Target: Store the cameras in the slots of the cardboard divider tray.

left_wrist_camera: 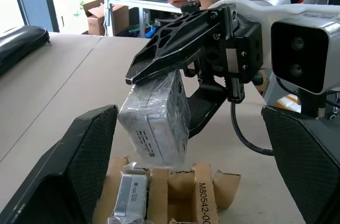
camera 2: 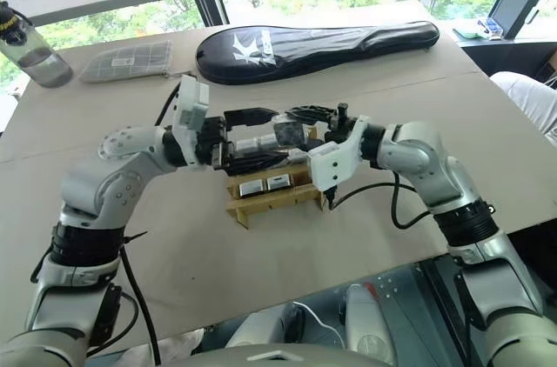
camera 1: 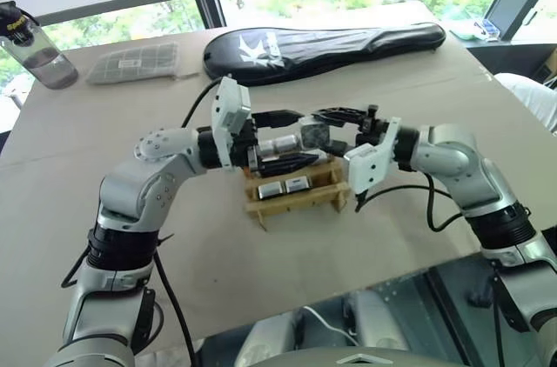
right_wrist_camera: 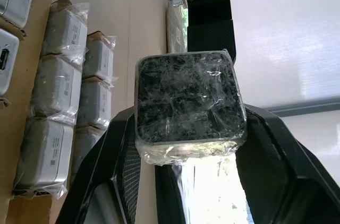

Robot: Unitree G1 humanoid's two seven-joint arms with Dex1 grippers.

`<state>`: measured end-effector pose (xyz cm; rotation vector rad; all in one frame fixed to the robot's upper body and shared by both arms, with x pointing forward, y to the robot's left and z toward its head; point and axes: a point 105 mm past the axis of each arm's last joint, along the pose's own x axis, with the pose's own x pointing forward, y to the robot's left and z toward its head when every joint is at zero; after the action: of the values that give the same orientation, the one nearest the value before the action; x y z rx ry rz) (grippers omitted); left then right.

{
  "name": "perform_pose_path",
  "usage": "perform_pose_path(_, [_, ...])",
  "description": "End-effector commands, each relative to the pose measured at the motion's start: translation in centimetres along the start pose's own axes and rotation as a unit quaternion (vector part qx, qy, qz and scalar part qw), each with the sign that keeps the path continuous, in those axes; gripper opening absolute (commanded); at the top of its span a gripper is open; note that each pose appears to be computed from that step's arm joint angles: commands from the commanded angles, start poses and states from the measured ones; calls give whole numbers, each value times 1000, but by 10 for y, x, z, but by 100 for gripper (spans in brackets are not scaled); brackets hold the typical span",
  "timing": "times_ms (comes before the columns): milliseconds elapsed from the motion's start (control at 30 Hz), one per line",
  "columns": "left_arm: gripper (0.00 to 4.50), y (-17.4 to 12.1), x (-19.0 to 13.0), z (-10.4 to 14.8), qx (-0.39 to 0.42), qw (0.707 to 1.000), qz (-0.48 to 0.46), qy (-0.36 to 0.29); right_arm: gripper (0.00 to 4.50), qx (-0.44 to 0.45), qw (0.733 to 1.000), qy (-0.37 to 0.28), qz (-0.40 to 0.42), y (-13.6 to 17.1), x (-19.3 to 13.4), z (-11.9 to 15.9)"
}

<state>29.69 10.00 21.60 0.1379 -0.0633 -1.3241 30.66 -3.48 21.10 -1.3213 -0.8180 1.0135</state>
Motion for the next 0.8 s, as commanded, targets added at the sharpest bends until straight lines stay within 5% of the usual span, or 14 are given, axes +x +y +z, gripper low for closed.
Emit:
perform_pose_path(33, [450,2,1,9,14,1000,-7,-5,194,-53,998,-25,-35,-19,-1,15])
perform_pose_path(367, [450,3,3,11,-3,1000,-15,-17,194,-68,997,-24,-24,-13,-5,15])
perform_pose_path(467, [369,2,3,10,-9,1000,-16,-18,194,-70,997,-25,-23,-13,-5,15])
perform_pose_path(700, [72,0,7,7,-18,999,-21,-19,194,-77,997,-26,-14,-11,-6,16])
perform_pose_path(800, [74,1,8,7,-17,999,-21,-20,194,-78,997,-26,-11,-10,-7,16])
